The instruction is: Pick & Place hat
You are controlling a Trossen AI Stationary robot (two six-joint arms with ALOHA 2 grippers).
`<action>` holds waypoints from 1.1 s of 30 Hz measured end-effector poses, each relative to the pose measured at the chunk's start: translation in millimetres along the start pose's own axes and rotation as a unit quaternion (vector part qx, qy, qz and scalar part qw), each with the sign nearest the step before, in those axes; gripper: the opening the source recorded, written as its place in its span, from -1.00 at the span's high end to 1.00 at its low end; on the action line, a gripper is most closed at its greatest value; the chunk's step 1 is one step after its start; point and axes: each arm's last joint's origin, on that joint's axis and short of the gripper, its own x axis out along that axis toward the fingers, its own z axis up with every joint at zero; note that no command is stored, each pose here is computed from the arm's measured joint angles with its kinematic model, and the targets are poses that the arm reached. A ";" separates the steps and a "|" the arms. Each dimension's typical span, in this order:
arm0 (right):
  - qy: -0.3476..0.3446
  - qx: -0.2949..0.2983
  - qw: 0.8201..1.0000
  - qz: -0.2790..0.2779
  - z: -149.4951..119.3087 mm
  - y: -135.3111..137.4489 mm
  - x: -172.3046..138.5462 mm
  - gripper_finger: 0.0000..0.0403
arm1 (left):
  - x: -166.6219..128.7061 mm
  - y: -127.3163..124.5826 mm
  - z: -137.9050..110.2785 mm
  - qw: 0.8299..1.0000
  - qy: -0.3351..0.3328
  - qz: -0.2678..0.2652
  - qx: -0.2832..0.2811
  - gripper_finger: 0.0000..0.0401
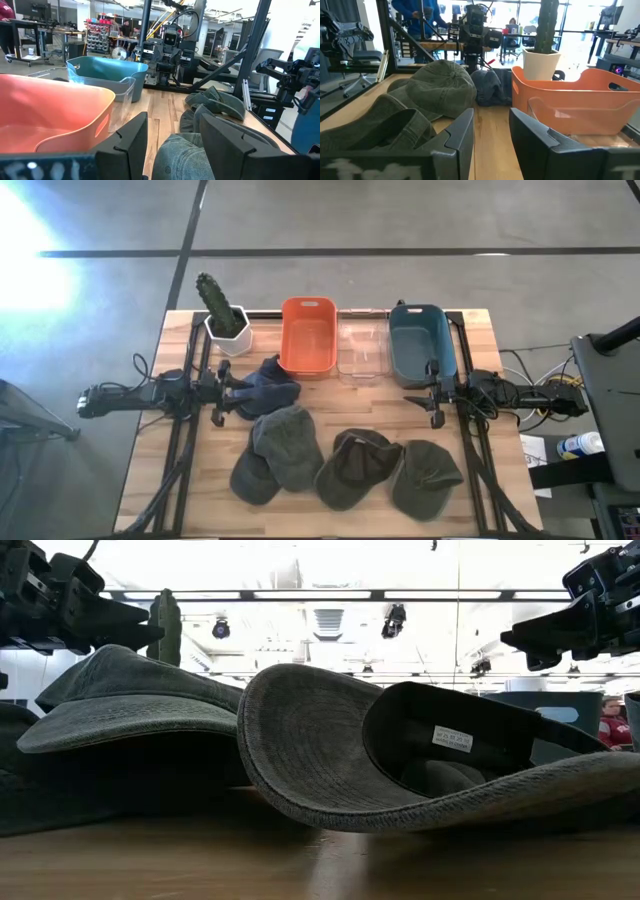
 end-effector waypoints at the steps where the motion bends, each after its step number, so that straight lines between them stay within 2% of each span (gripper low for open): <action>1: 0.000 0.000 1.000 0.000 0.0 0.0 0.0 0.41 | 0.0 0.0 -0.1 1.000 0.000 0.000 0.000 0.13; 4: -0.002 -0.003 1.000 0.000 0.5 0.0 0.0 0.41 | 0.0 0.0 -0.2 1.000 0.000 0.000 0.000 0.13; 8: -0.003 -0.051 0.999 -0.001 0.5 0.0 0.0 0.41 | 0.0 0.0 0.0 1.000 0.000 0.000 0.000 0.13; 10: -0.003 -0.044 0.999 0.000 0.5 0.0 0.0 0.41 | 0.0 0.0 -0.1 1.000 0.000 0.000 0.000 0.13; 11: -0.003 -0.017 1.000 0.000 0.6 0.0 0.0 0.41 | 0.0 0.0 -0.1 1.000 0.000 0.000 0.000 0.13; 13: -0.003 0.074 0.997 0.001 0.5 0.0 0.0 0.41 | 0.0 0.0 0.0 1.000 0.000 0.000 0.000 0.13; 16: -0.004 0.208 0.978 0.001 0.8 0.0 0.0 0.41 | 0.0 0.0 -0.1 1.000 0.000 0.000 0.000 0.13; 18: -0.011 0.299 0.954 0.003 2.8 -0.1 -0.2 0.41 | 0.0 0.0 -0.2 1.000 0.000 0.000 0.000 0.13; 20: -0.013 0.398 0.917 0.005 3.3 -0.1 -0.2 0.41 | 0.0 0.0 -0.1 1.000 0.000 0.000 0.000 0.13; 22: -0.011 0.466 0.885 -0.005 1.4 -0.6 0.1 0.41 | 0.0 0.0 -0.1 1.000 0.000 0.000 0.000 0.13; 25: -0.048 0.495 0.865 -0.061 2.3 -4.5 0.0 0.41 | 0.0 0.0 -0.2 1.000 0.000 0.000 0.000 0.13; 28: -0.081 0.529 0.841 -0.077 5.4 -6.3 -0.5 0.41 | 0.0 0.0 -0.1 1.000 0.000 0.000 0.000 0.13; 33: -0.149 0.507 0.847 -0.051 20.0 -6.9 -2.1 0.41 | 0.0 0.0 0.0 1.000 0.000 0.000 0.000 0.13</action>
